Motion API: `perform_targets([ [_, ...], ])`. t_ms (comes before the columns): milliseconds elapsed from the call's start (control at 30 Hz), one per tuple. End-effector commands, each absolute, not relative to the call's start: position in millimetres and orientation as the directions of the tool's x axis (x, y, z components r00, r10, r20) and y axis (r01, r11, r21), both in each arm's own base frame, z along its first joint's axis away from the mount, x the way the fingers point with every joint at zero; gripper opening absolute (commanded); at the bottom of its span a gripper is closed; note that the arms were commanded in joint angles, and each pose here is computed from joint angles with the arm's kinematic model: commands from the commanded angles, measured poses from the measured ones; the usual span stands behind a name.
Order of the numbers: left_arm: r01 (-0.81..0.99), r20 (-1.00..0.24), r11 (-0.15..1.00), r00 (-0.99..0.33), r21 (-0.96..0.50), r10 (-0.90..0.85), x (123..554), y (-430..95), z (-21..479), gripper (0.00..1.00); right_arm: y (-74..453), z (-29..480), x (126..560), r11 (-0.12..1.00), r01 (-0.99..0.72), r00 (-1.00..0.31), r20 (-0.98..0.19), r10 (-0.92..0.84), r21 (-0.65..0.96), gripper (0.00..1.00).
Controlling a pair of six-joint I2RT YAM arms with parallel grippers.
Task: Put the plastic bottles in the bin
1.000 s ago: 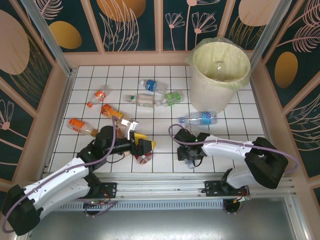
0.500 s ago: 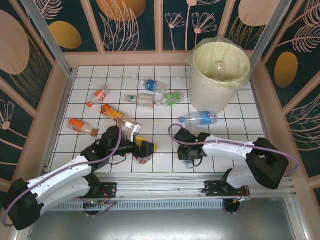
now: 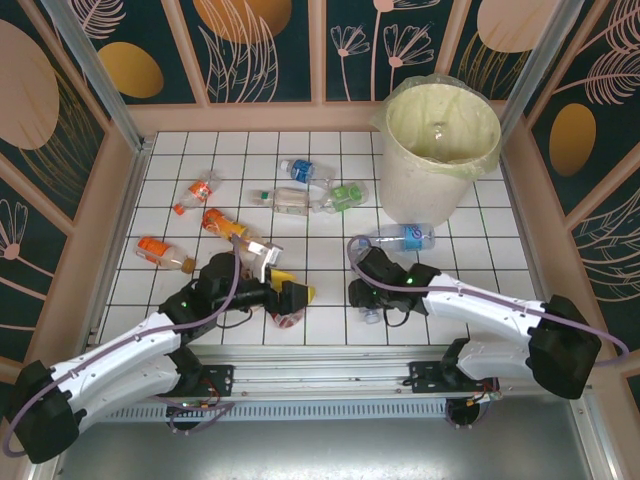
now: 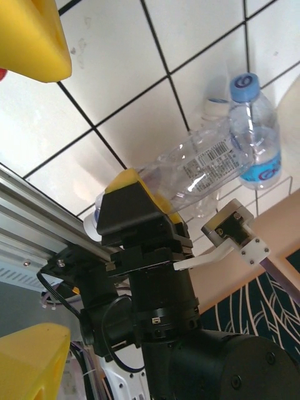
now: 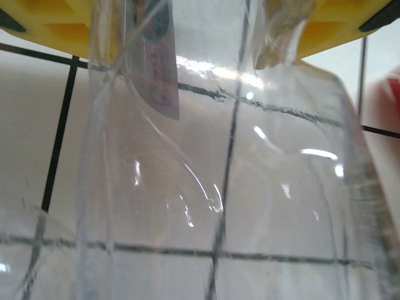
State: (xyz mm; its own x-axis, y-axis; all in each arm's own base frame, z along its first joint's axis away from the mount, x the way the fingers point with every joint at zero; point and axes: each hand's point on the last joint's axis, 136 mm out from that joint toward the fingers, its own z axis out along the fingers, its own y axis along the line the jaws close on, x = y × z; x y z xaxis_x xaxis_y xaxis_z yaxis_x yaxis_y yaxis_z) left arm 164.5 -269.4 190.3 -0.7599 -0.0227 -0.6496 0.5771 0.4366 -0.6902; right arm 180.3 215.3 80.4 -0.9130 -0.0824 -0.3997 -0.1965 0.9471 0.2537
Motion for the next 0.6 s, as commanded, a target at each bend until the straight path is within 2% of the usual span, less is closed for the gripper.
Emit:
perform_targets([
  [0,0.655,-0.734,0.401,-0.676,-0.640,-0.068,172.0,-274.5,229.7,0.99,231.1,115.6,195.2,0.923,-0.250,-0.864,-0.499,-0.075,0.293,0.50],
  [567,0.777,-0.894,0.480,-0.446,-0.407,-0.037,218.5,-297.2,303.5,0.99,258.3,262.3,269.2,0.878,-0.386,-0.623,-0.782,-0.021,0.284,0.49],
])
